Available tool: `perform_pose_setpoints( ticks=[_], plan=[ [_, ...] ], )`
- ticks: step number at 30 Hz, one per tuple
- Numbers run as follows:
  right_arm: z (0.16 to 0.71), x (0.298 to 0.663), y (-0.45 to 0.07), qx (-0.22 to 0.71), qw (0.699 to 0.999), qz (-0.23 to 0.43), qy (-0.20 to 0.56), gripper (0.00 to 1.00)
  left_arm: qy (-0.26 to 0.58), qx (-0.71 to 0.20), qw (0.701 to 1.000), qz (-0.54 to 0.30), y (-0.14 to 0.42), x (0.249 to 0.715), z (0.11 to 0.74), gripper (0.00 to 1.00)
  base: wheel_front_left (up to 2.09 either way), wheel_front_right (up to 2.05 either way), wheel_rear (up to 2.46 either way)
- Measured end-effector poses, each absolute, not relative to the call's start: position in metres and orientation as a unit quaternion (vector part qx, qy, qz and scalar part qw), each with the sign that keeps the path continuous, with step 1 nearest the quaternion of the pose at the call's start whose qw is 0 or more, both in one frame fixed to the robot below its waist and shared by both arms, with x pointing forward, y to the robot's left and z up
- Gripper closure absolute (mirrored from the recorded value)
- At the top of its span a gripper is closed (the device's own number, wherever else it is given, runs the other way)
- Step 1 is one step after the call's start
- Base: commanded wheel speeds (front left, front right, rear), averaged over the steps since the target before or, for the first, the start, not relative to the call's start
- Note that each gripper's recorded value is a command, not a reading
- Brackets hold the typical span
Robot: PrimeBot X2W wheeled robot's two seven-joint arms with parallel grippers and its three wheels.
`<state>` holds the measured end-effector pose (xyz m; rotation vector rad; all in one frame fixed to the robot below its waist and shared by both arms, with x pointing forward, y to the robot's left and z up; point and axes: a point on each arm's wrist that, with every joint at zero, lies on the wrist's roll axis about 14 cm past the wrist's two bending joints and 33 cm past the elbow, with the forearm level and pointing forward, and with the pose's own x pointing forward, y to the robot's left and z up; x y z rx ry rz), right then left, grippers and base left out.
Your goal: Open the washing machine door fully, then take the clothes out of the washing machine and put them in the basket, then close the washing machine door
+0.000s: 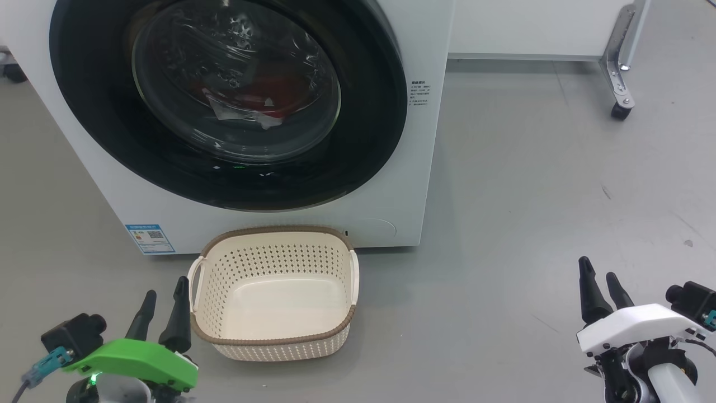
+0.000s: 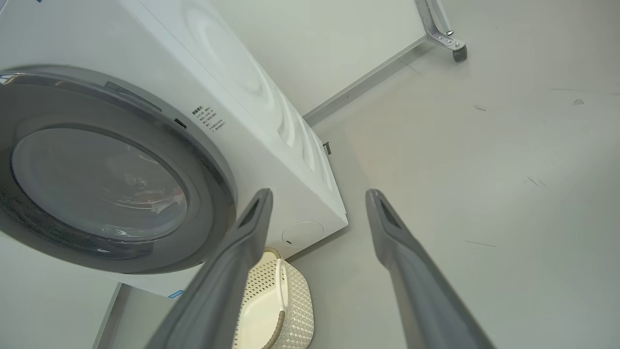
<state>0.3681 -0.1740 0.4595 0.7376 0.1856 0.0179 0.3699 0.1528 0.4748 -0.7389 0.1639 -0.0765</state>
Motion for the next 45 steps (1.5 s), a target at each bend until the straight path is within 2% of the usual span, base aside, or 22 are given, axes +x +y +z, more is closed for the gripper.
perform_pose_setpoints(
  ticks=[23,45],
  plan=[
    [0.467,0.369,-0.153,0.219,0.971,0.055,0.073,0.0,0.056,-0.217,0.973,-0.05,0.146,0.367,0.48,0.0,0.0,0.0,0.0],
    [0.469,0.365,-0.142,0.094,0.991,0.087,0.046,0.0,0.029,-0.101,0.993,-0.061,0.138,0.364,0.481,0.0,0.0,0.0,0.0]
  ],
)
